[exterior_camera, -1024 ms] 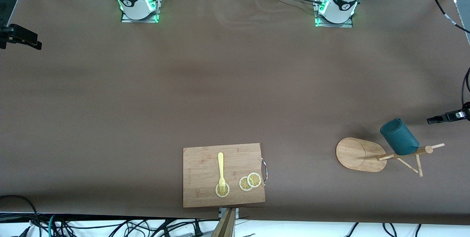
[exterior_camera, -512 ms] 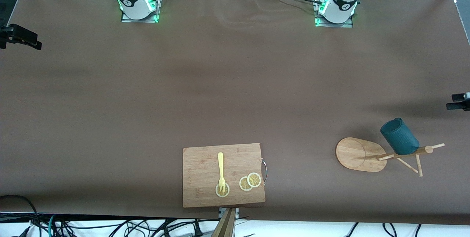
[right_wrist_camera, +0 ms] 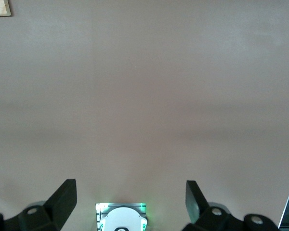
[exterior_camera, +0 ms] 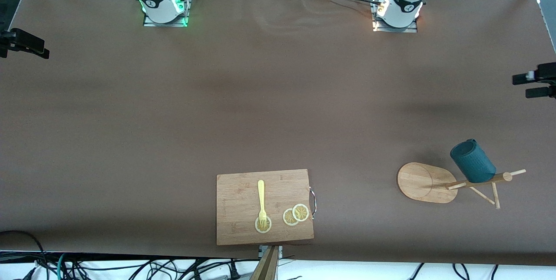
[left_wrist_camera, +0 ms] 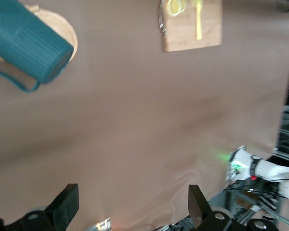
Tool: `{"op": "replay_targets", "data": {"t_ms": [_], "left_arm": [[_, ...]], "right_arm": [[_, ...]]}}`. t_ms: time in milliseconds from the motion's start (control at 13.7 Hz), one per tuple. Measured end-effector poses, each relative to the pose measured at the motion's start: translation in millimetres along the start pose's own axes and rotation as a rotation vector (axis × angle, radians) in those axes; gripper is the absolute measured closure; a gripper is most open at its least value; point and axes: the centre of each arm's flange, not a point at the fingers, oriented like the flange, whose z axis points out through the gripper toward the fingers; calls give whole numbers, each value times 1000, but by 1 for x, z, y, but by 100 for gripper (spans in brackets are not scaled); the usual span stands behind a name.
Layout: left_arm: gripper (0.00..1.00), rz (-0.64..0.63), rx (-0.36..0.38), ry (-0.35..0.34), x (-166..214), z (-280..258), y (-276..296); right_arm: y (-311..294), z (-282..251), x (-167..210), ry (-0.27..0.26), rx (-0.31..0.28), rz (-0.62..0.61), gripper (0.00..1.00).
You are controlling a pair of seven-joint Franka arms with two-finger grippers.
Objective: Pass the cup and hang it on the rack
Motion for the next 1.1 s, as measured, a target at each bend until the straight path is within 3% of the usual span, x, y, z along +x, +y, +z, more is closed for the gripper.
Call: {"op": "replay_targets", "data": {"t_ms": [293,439,805,1098], "left_arm": [[0,49,322,-34,-13,19,118],[0,57,430,-45,-24,27,145],[0,40,530,0,-39,51,140],[0,40,569,50,-54,79,130]], "right_arm": [[0,0,0,0,0,1,0],[0,0,0,0,0,1,0],[0,0,0,0,0,0,0],[0,0,0,0,0,1,0]]}}
